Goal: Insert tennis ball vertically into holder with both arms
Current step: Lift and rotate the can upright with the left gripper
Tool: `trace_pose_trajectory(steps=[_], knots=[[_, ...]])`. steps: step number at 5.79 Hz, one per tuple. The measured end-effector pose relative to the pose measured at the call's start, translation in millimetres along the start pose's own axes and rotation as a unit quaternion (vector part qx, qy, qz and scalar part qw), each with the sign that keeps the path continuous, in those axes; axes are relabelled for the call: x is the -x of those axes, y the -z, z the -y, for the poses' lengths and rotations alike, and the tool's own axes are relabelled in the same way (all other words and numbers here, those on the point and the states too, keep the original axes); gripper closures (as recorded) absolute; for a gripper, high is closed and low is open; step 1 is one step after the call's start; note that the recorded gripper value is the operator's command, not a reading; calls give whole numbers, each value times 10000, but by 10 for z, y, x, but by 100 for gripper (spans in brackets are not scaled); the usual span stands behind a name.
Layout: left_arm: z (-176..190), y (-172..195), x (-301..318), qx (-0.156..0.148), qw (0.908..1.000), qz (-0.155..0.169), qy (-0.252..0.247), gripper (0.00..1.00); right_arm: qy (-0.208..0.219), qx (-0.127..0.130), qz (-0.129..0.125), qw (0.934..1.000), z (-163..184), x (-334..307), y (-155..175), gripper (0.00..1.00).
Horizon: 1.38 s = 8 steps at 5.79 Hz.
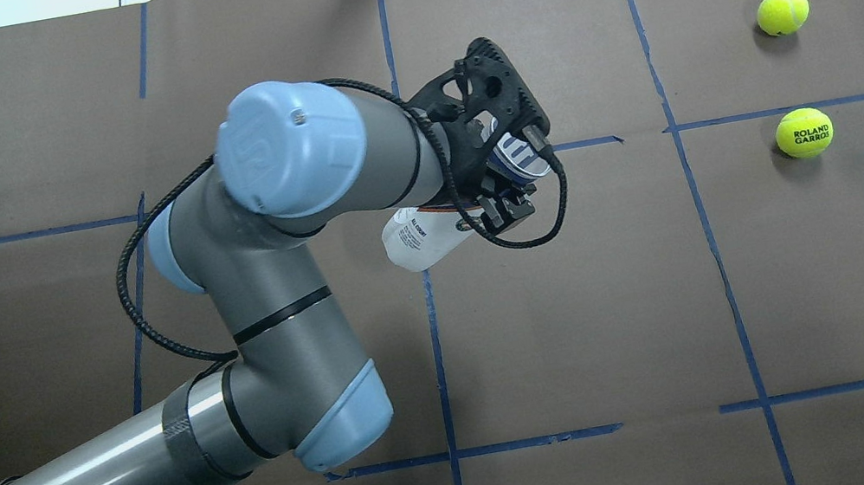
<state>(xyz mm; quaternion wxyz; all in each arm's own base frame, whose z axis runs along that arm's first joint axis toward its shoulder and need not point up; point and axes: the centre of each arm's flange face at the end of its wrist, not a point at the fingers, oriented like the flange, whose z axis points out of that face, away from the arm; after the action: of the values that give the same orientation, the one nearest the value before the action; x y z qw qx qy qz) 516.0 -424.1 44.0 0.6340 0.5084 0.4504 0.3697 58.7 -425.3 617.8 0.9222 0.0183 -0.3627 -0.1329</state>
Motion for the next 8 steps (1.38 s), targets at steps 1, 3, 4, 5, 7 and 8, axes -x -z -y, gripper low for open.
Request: trace_pose_trajectory(steps=[1, 3, 4, 5, 7, 8], knots=[[-213, 139, 74, -629, 9978, -80, 170, 39, 1, -1, -1, 10000, 0, 1, 1, 0], [-607, 389, 196, -1703, 9847, -253, 264, 39, 13, -13, -4, 10000, 4, 12, 13, 0], [-785, 380, 240, -1990, 9793, -310, 215, 39, 14, -15, -5, 10000, 4, 13, 15, 0], [-961, 304, 291, -2220, 9742, -361, 168, 39, 15, -16, -5, 10000, 4, 14, 16, 0], [-1440, 43, 430, -2595, 9650, -356, 129, 37, 16, -28, 34, 10000, 7, 22, 16, 0], [-1657, -68, 487, -2716, 9619, -263, 159, 37, 18, -44, 77, 10000, 10, 33, 19, 0]])
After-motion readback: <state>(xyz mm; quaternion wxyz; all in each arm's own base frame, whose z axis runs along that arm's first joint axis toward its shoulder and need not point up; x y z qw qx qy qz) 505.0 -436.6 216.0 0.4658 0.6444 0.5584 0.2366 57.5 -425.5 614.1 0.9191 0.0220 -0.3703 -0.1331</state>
